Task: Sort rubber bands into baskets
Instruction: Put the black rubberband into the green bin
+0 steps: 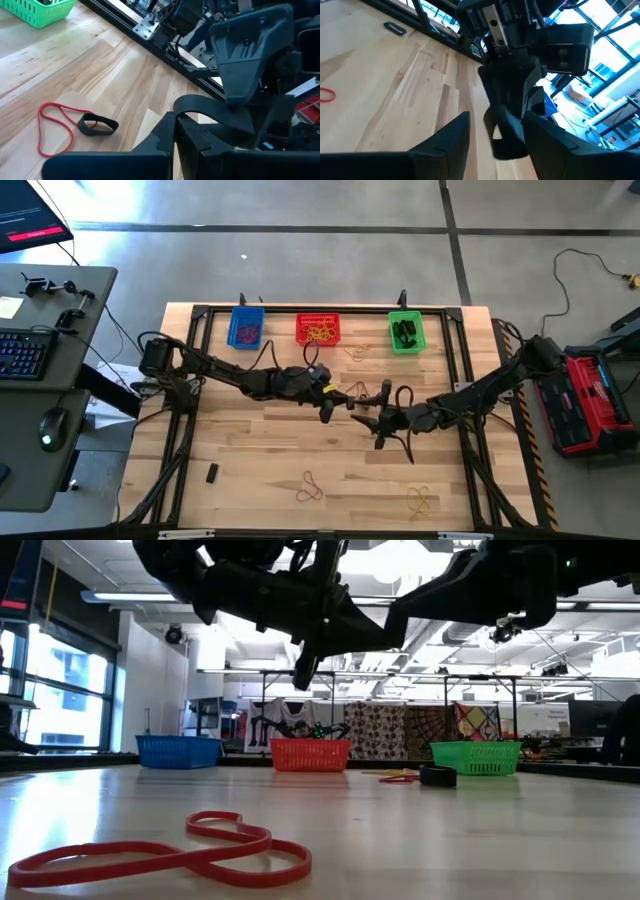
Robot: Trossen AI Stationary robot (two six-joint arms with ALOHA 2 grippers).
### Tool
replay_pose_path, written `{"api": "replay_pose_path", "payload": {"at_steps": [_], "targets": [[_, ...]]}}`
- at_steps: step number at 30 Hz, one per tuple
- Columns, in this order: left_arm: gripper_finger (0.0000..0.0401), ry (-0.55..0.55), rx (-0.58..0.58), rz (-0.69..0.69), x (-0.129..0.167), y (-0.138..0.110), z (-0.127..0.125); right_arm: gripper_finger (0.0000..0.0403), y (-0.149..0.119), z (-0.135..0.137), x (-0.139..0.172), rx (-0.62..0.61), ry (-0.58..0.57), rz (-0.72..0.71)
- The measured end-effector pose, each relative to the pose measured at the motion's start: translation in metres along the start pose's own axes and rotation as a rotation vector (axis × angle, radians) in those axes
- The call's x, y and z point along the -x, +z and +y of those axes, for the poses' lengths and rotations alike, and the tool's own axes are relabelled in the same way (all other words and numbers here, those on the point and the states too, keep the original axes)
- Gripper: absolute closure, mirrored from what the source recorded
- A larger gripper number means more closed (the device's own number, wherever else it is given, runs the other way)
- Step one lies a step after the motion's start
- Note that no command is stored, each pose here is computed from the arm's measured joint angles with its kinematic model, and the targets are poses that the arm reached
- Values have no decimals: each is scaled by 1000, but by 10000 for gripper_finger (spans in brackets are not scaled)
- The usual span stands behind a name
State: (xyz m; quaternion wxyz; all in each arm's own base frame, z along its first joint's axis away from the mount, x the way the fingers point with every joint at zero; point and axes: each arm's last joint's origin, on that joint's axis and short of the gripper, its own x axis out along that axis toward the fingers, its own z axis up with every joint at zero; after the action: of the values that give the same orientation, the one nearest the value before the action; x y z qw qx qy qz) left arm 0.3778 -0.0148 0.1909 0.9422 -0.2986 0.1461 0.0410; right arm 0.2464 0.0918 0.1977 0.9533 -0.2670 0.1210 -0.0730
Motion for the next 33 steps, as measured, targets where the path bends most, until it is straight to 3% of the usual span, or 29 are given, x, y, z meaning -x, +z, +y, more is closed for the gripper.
{"api": "replay_pose_path", "payload": {"at_steps": [8, 17, 23, 33], "targets": [[400, 0, -7, 1, 0, 0, 0, 249, -1, -4, -3, -8, 2, -4], [400, -21, -29, 16, 0, -1, -1, 392, -2, -6, -4, -10, -7, 1], [391, -18, -63, 19, 0, -1, 0, 391, -2, -6, -4, -16, -8, -1], [330, -19, -159, 24, 0, -3, -2, 400, 2, -8, -4, -53, -22, -31]]}}
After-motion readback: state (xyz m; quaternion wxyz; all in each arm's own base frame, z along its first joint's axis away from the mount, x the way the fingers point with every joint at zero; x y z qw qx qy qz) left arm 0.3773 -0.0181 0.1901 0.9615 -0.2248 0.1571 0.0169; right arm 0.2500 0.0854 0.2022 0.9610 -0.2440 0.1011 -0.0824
